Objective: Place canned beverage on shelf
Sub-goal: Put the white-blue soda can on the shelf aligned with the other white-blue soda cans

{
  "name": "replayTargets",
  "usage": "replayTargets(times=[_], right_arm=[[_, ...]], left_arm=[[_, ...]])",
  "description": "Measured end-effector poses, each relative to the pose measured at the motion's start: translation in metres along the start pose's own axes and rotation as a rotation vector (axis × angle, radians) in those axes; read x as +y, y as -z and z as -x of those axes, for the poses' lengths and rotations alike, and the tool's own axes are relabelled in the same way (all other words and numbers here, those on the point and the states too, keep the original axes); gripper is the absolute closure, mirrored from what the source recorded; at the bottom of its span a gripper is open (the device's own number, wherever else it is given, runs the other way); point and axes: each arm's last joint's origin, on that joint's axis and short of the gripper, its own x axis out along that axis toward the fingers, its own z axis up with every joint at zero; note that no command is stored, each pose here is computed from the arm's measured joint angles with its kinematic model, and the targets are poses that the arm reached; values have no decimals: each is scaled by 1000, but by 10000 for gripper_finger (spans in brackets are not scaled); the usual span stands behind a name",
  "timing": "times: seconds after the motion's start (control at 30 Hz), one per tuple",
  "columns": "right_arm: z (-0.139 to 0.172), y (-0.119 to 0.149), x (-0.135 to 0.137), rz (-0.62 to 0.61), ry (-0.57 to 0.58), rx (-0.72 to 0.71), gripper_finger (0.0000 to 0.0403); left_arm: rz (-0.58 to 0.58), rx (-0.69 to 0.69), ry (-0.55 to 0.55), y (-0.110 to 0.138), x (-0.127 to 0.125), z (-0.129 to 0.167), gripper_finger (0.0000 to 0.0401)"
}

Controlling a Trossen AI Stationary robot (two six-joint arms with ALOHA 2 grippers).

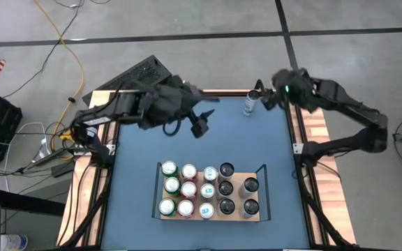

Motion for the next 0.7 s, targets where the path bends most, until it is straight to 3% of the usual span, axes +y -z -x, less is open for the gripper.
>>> replayTargets(times=[0.2, 0.4, 0.57, 0.7], right_arm=[[-58, -21, -16, -33, -35, 40, 102], [-106, -21, -16, -34, -218, 164, 102], [-117, -19, -22, 31, -222, 184, 102], [-118, -15, -25, 39, -262, 219, 102]], left_arm=[[-56, 27, 8, -1, 39, -23, 72], [-65, 47, 25, 0, 82, -42, 72], [-81, 44, 129, 2, 111, -51, 72], [-56, 40, 153, 4, 133, -55, 72]])
